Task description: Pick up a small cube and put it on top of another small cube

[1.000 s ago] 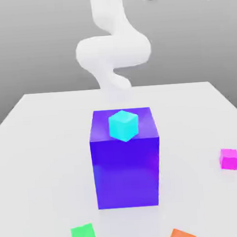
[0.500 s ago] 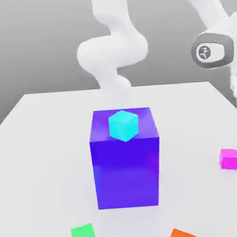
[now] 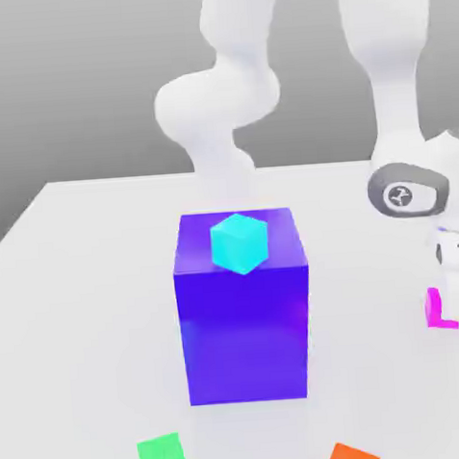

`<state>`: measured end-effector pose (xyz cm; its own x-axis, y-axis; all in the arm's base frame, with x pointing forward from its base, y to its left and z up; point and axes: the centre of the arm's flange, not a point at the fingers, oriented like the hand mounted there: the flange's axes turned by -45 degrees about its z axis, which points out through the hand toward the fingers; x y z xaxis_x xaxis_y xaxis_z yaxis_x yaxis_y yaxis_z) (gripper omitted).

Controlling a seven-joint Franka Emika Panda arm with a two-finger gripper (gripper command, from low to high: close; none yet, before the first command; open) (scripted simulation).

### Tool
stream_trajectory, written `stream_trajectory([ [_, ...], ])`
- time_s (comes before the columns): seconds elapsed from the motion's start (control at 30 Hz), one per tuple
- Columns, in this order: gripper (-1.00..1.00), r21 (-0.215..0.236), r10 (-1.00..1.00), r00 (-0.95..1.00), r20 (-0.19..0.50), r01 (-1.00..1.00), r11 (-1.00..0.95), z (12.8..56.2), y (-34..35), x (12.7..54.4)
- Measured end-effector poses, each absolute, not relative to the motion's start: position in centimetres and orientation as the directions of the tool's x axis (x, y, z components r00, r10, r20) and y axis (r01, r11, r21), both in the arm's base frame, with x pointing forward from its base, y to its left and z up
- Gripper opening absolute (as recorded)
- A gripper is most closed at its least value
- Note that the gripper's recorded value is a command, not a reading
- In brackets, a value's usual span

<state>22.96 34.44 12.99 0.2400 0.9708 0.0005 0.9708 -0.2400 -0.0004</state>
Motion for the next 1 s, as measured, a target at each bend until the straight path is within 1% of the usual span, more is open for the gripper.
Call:
stream_trajectory([
  [0.2,-1.0,0.0,0.969,0.246,0.0,0.969,-0.246,18.6,34.3,23.2],
  [0.23,-1.0,0.001,0.958,0.286,-0.002,0.958,-0.286,19.1,33.4,25.0],
  [0.3,-1.0,0.0,0.918,0.397,-0.006,0.918,-0.397,19.7,30.6,29.9],
  [0.43,-1.0,-0.001,0.787,0.617,-0.01,0.787,-0.617,20.7,22.0,39.2],
  [0.53,-1.0,-0.002,0.675,0.738,-0.011,0.675,-0.738,21.5,14.8,43.8],
  [0.63,-1.0,-0.002,0.559,0.829,-0.01,0.559,-0.829,22.3,7.5,46.7],
  [0.77,-1.0,-0.002,0.4,0.917,-0.005,0.4,-0.917,23.0,-2.2,48.6],
  [0.83,-1.0,-0.003,0.316,0.949,-0.001,0.316,-0.949,21.1,-7.2,49.3],
  [0.87,-1.0,-0.002,0.294,0.956,0.0,0.294,-0.956,19.7,-8.4,49.4],
  [0.9,1.0,-0.002,0.283,0.959,-0.001,0.283,-0.959,18.6,-9.0,49.4],
  [1.0,1.0,-0.002,0.283,0.959,-0.001,0.283,-0.959,18.6,-9.0,49.4],
])
